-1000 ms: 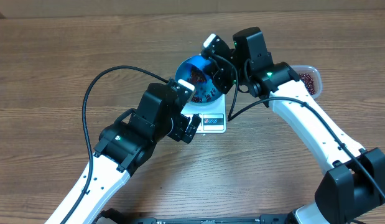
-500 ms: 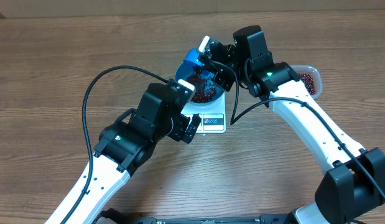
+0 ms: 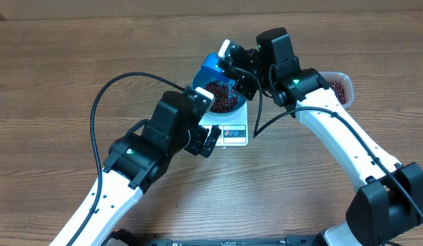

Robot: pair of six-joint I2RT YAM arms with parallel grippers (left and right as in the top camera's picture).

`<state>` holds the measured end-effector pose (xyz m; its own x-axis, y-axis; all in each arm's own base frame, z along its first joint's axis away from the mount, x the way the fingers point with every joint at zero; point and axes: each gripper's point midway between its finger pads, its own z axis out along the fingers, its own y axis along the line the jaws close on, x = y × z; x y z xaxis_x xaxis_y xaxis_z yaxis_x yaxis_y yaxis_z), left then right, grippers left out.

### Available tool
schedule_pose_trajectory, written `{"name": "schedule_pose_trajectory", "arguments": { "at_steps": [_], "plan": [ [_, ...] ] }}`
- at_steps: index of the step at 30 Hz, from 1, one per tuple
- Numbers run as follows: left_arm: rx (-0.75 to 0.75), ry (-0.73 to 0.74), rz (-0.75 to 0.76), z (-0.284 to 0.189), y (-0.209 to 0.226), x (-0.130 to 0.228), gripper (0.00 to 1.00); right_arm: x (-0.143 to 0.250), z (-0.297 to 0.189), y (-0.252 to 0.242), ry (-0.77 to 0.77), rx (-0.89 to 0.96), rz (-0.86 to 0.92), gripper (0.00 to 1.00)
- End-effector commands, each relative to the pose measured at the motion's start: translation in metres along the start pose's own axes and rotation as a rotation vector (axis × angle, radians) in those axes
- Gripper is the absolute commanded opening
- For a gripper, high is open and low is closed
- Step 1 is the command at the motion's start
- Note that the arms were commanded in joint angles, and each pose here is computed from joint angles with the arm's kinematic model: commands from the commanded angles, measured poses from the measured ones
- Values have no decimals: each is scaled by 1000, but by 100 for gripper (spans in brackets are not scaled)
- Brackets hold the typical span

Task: Scoop item into bowl and weigh 150g on scale
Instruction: 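Tilt the scoop with the right gripper to pour beans into the bowl, then move the empty scoop back into the bean tub with the right gripper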

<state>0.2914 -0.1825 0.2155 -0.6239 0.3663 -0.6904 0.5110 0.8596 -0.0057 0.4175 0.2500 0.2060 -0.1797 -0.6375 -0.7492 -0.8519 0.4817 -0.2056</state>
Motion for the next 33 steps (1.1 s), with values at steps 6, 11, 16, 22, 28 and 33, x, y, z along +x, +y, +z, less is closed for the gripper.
{"name": "schedule_pose_trajectory", "arguments": {
  "at_steps": [6,11,16,22,28,33],
  "plan": [
    [10,-29,-9,-6,-1,-12,100,-23,-16,-5,-62,10,346,4],
    [9,-26,-9,-6,-1,-11,100,-25,-64,-45,-115,172,576,4],
    [10,-26,-9,-6,-1,-11,100,20,-110,-96,-57,380,681,4],
    [9,-26,-9,-6,-1,-11,99,97,-152,-136,127,631,794,4],
    [9,-26,-9,-6,-1,-11,99,142,-173,-144,293,776,829,4],
    [9,-27,-9,-6,-1,-11,99,173,-176,-142,438,852,832,4]
  ]
}}
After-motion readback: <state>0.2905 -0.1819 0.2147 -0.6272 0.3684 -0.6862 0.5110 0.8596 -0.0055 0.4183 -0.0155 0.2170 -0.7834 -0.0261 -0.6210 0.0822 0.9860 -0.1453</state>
